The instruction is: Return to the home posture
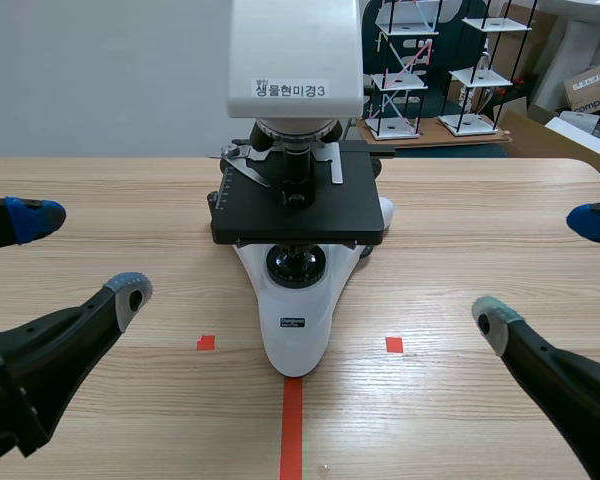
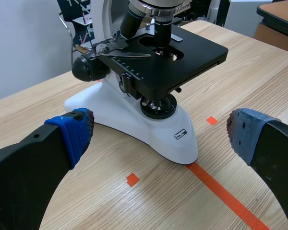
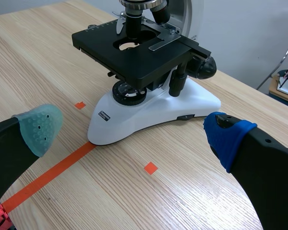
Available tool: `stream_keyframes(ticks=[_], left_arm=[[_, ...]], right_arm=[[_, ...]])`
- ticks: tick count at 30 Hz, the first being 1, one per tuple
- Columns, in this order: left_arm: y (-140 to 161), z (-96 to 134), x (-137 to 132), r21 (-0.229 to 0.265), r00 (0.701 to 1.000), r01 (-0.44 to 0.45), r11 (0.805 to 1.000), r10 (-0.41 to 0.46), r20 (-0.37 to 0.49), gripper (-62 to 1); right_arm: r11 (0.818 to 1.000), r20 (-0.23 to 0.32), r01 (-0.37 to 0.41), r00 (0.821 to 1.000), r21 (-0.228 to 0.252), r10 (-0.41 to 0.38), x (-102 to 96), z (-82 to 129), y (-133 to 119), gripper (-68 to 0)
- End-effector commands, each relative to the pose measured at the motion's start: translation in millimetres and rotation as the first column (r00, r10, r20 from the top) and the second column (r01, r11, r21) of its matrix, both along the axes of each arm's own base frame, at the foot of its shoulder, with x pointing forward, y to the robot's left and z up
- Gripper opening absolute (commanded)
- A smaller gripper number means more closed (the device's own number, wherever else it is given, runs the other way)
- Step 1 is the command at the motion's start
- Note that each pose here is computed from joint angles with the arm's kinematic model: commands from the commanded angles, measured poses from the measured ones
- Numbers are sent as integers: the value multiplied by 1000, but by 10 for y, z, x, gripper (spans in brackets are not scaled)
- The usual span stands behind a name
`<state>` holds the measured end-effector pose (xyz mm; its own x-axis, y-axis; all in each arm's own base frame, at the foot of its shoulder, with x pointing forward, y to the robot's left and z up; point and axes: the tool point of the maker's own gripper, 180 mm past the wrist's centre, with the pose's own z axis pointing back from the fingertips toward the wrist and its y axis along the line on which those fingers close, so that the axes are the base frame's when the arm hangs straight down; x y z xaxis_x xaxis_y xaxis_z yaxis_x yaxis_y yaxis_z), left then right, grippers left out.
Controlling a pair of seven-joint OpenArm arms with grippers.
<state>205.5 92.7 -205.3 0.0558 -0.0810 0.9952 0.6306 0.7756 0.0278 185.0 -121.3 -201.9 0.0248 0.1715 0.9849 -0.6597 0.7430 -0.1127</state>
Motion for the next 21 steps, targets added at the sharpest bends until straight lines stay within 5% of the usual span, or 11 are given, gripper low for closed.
stream_keyframes(ticks=[1,21], left_arm=[[-7,70,14,-29,1000,-7,1000,7,21,-28],[-7,70,14,-29,1000,-7,1000,7,21,-28]], right_arm=[[1000,35,-8,999,23,8,29,105,35,-22],[1000,21,-6,1000,10,6,29,70,29,-22]])
